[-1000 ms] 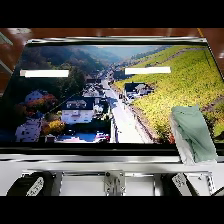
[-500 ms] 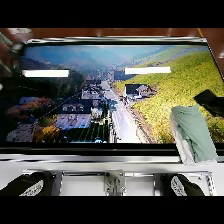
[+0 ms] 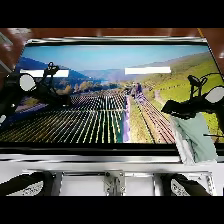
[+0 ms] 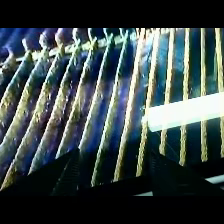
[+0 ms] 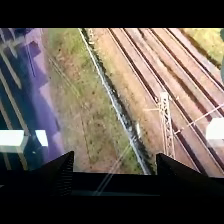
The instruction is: Fold the shirts.
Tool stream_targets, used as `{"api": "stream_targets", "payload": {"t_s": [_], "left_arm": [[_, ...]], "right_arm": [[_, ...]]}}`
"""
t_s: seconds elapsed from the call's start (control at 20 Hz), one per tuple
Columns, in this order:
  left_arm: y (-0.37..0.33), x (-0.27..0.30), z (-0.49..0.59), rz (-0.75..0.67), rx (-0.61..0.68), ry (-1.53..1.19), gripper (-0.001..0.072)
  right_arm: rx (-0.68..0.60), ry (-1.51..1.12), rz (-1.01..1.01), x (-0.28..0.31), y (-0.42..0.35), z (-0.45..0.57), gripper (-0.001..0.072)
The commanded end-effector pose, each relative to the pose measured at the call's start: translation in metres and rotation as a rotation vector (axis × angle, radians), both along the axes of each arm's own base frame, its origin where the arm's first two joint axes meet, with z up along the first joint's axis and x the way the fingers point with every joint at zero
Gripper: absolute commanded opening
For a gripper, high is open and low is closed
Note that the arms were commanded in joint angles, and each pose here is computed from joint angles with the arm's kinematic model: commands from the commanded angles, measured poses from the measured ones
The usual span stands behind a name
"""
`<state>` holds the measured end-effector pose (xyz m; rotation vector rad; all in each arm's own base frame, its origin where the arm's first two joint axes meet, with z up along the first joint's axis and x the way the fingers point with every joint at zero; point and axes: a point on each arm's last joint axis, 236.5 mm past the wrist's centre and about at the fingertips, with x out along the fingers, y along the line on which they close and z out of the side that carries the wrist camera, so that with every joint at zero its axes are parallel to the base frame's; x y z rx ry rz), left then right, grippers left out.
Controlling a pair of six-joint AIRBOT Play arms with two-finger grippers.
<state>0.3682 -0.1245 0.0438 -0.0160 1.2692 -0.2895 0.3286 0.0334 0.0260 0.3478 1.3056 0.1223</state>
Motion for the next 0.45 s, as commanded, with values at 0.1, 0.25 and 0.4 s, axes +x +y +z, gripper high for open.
{"api": "stream_targets", "payload": {"t_s": [0.1,0.25,0.4], "left_arm": [[-0.0021,0.0133,-0.0022,0.024,-0.009,-0.037,0.0495],[-0.0022,0.0142,-0.0021,0.025,-0.009,-0.04,0.0495],[-0.0026,0.0167,-0.0017,0.026,-0.012,-0.05,0.0494]], "right_arm": [[0.007,0.021,0.021,-0.003,0.0072,-0.0031,0.0619],[0.007,0.021,0.021,-0.003,0.0073,-0.0031,0.0618],[0.007,0.021,0.021,-0.003,0.0072,-0.0031,0.0619]]}}
